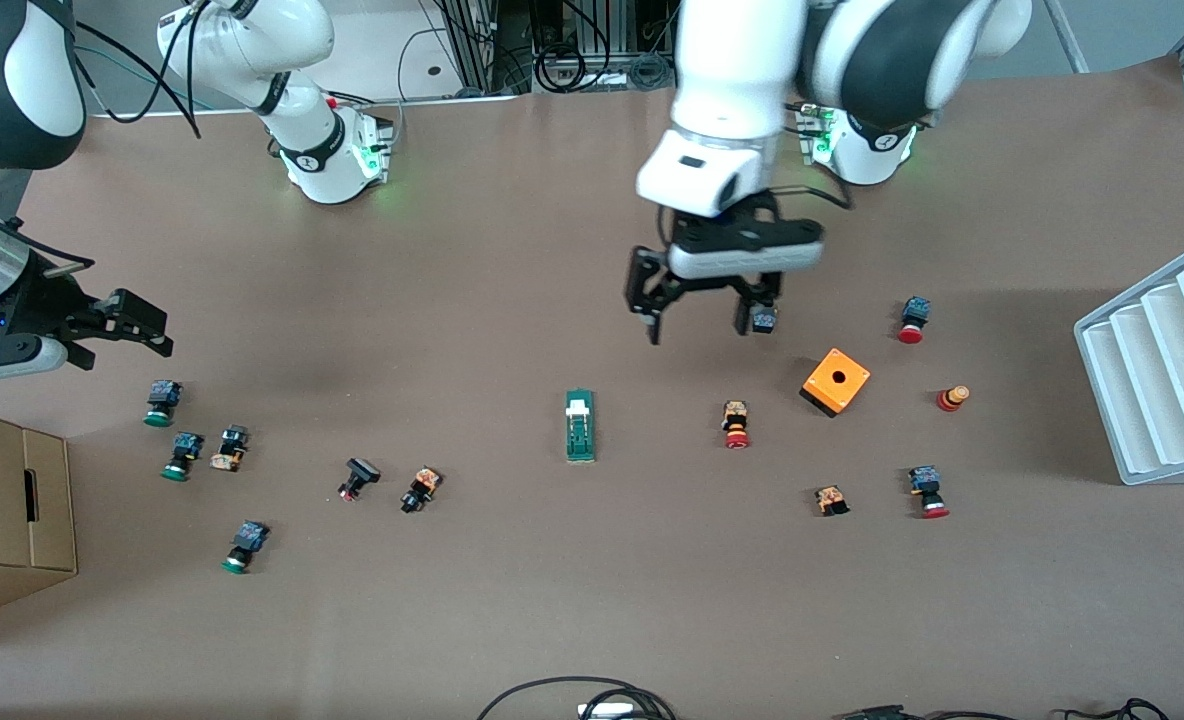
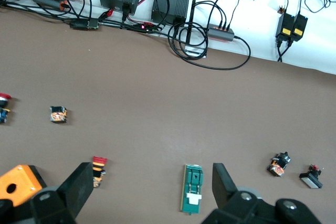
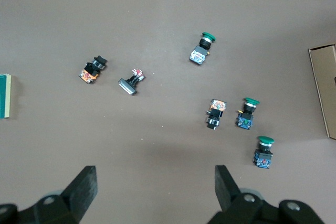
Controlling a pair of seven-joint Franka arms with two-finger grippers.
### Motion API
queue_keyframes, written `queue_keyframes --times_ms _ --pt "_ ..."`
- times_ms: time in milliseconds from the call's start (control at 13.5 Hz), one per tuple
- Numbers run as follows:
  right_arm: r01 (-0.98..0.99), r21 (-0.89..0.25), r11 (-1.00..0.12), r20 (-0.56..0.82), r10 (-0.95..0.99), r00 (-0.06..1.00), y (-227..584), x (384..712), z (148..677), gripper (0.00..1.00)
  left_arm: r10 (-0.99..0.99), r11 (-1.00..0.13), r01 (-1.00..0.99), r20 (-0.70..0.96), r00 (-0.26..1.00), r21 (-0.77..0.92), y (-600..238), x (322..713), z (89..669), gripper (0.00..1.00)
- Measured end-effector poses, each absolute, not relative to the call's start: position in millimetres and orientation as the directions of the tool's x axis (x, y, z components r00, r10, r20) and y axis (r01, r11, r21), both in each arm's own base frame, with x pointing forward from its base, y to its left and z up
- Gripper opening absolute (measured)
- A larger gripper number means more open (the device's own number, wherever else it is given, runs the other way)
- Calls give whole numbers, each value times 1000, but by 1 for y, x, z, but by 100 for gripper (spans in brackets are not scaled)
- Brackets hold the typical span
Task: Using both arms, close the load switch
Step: 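Move the left gripper over the green load switch, then lower the left gripper and grip the green switch base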
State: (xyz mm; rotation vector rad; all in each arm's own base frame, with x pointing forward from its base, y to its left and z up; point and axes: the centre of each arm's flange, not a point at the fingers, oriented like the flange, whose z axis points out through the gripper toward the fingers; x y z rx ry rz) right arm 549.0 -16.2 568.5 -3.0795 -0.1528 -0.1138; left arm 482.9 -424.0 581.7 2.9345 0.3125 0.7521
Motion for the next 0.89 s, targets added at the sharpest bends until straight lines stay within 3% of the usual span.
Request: queue_keyframes --times_ms 445,891 --pt "100 -52 -994 76 96 992 -17 549 568 100 229 -973 210 574 786 101 -494 424 516 100" --pt "100 -52 -994 76 96 992 -17 549 568 100 236 -969 222 684 690 110 -529 392 451 100"
